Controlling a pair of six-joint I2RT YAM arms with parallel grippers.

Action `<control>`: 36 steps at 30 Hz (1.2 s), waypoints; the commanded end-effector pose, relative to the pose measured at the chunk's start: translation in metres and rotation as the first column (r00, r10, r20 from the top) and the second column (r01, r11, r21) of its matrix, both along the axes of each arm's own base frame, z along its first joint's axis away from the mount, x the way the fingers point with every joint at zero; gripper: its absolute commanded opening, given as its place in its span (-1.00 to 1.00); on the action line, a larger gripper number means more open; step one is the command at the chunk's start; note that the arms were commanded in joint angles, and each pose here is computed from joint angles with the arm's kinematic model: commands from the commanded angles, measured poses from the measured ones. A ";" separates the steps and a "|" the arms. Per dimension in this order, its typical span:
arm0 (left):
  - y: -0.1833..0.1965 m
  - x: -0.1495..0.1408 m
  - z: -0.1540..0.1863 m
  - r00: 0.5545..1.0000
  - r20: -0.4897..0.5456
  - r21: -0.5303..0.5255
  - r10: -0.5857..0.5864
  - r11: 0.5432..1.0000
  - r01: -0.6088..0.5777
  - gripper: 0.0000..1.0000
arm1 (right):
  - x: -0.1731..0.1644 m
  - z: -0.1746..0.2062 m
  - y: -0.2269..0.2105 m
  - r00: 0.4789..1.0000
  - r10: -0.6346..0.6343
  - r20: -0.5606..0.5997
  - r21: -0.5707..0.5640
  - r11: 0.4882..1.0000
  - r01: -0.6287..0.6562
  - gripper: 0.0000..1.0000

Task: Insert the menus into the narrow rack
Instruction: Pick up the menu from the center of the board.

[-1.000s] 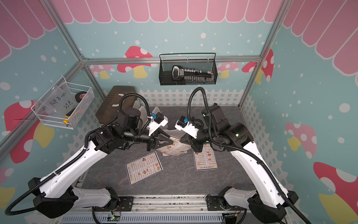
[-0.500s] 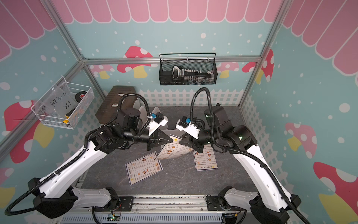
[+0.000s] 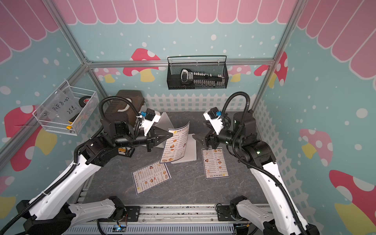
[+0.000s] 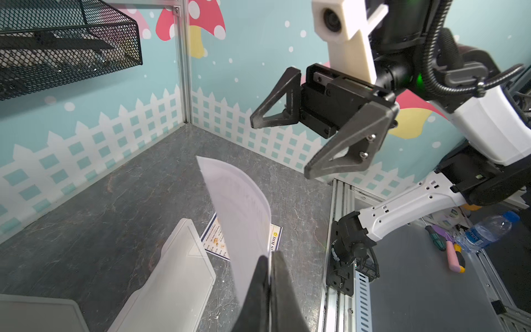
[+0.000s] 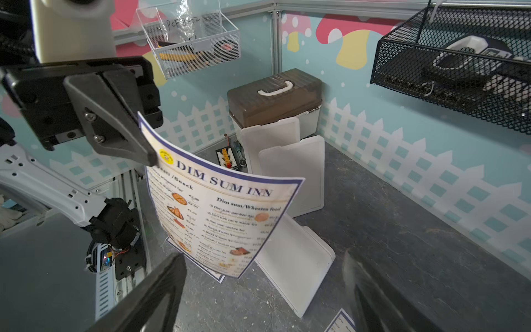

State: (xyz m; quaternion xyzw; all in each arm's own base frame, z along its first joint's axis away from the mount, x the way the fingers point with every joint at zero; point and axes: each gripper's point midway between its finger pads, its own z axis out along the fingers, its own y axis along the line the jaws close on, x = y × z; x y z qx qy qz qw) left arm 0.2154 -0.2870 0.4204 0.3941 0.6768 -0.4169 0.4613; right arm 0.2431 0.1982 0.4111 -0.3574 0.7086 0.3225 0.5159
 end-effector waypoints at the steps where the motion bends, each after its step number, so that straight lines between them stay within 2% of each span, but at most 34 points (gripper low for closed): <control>1: 0.007 -0.003 0.017 0.999 0.052 -0.018 0.014 1.000 -0.013 -1.00 | -0.010 0.023 0.015 0.991 0.126 0.036 0.143 0.981 -0.129 0.80; 8: 0.011 -0.019 0.044 0.995 0.093 -0.032 -0.038 0.999 0.041 -1.00 | -0.009 0.021 0.025 0.975 0.217 0.049 0.235 0.946 -0.223 0.82; 16: 0.014 -0.042 0.076 0.983 0.144 -0.085 -0.115 0.988 0.128 -1.00 | -0.022 0.034 0.034 0.930 0.346 0.124 0.306 0.878 -0.368 0.93; 22: 0.014 -0.054 0.089 0.972 0.173 -0.124 -0.158 0.976 0.181 -1.00 | -0.024 0.040 0.038 0.903 0.411 0.124 0.351 0.833 -0.427 0.95; 31: 0.011 -0.051 0.094 0.969 0.189 -0.140 -0.161 0.972 0.189 -1.00 | -0.021 0.036 0.042 0.894 0.437 0.095 0.370 0.819 -0.440 0.95; 36: 0.007 -0.035 0.085 0.977 0.175 -0.126 -0.117 0.982 0.140 -1.00 | -0.027 0.042 0.045 0.878 0.467 0.108 0.381 0.796 -0.471 0.93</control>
